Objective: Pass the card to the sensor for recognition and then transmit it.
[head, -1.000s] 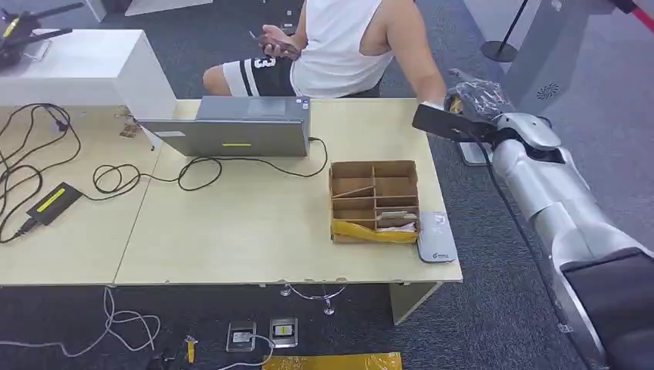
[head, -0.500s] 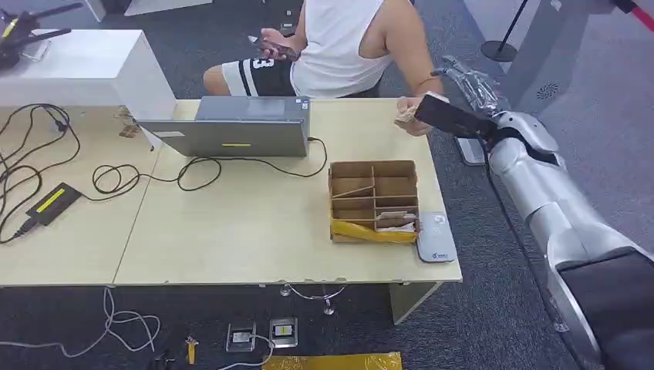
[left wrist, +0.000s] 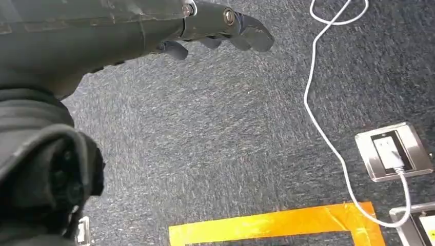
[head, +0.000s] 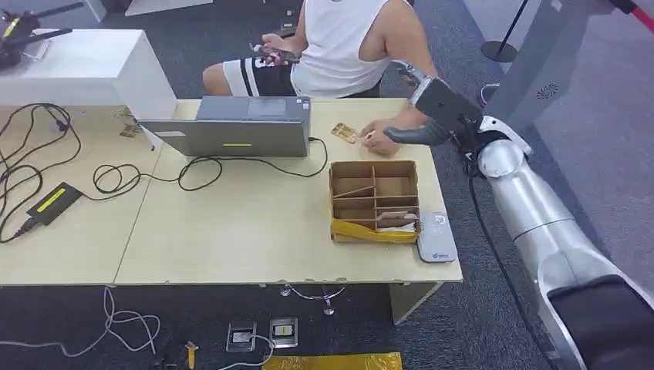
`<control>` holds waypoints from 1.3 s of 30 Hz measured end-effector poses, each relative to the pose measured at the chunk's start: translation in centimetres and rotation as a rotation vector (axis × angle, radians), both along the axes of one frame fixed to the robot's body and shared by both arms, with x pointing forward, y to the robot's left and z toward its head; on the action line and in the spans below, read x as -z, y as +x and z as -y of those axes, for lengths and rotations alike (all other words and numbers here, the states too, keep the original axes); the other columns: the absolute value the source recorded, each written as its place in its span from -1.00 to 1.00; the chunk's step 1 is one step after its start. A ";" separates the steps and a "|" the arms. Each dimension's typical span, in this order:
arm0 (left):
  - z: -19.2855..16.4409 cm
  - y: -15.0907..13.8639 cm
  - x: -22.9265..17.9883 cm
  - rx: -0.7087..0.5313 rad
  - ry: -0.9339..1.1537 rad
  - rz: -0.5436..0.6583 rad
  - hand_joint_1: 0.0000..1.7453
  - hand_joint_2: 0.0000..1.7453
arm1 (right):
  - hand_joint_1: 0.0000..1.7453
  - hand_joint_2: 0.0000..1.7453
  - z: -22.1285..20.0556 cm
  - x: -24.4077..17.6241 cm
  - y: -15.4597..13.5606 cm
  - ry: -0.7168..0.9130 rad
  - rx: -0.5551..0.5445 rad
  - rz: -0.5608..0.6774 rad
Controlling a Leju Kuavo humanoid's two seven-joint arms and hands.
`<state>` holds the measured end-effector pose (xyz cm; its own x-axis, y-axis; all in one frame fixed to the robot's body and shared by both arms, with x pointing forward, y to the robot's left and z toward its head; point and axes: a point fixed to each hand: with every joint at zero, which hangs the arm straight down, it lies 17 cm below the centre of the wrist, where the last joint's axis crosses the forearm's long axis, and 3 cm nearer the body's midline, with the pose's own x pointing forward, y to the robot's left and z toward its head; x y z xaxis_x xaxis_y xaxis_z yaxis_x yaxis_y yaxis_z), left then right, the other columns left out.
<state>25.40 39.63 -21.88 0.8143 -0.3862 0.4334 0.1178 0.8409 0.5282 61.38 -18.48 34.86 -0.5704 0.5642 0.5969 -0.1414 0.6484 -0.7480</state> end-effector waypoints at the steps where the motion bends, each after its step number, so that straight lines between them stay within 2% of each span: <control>1: -0.1 0.0 0.0 0.000 0.001 0.000 -1.00 -1.00 | -1.00 1.00 -0.1 -0.2 -0.2 0.000 -0.005 0.009; 6: -0.2 -0.1 0.0 -0.004 0.001 0.001 -1.00 -1.00 | -1.00 1.00 -0.3 -0.4 -1.0 -0.026 -0.009 0.039; 11: -0.3 -0.2 0.0 -0.015 0.003 0.001 -1.00 -1.00 | -1.00 1.00 -0.1 5.5 -2.6 -0.039 0.005 -0.041; 19: -0.5 -0.6 0.1 -0.021 0.009 -0.002 -1.00 -1.00 | -1.00 1.00 0.6 11.2 -5.2 -0.008 0.032 -0.153; 39: -0.4 -0.7 0.2 0.007 0.020 -0.009 -1.00 -1.00 | -1.00 1.00 2.3 16.1 -8.3 -0.082 0.102 -0.203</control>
<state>24.68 40.01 -22.07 0.8152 -0.4008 0.4181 0.1287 0.8291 0.5441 53.05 -20.78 18.72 -0.3812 0.6637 0.6435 -0.2313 0.6054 -0.7615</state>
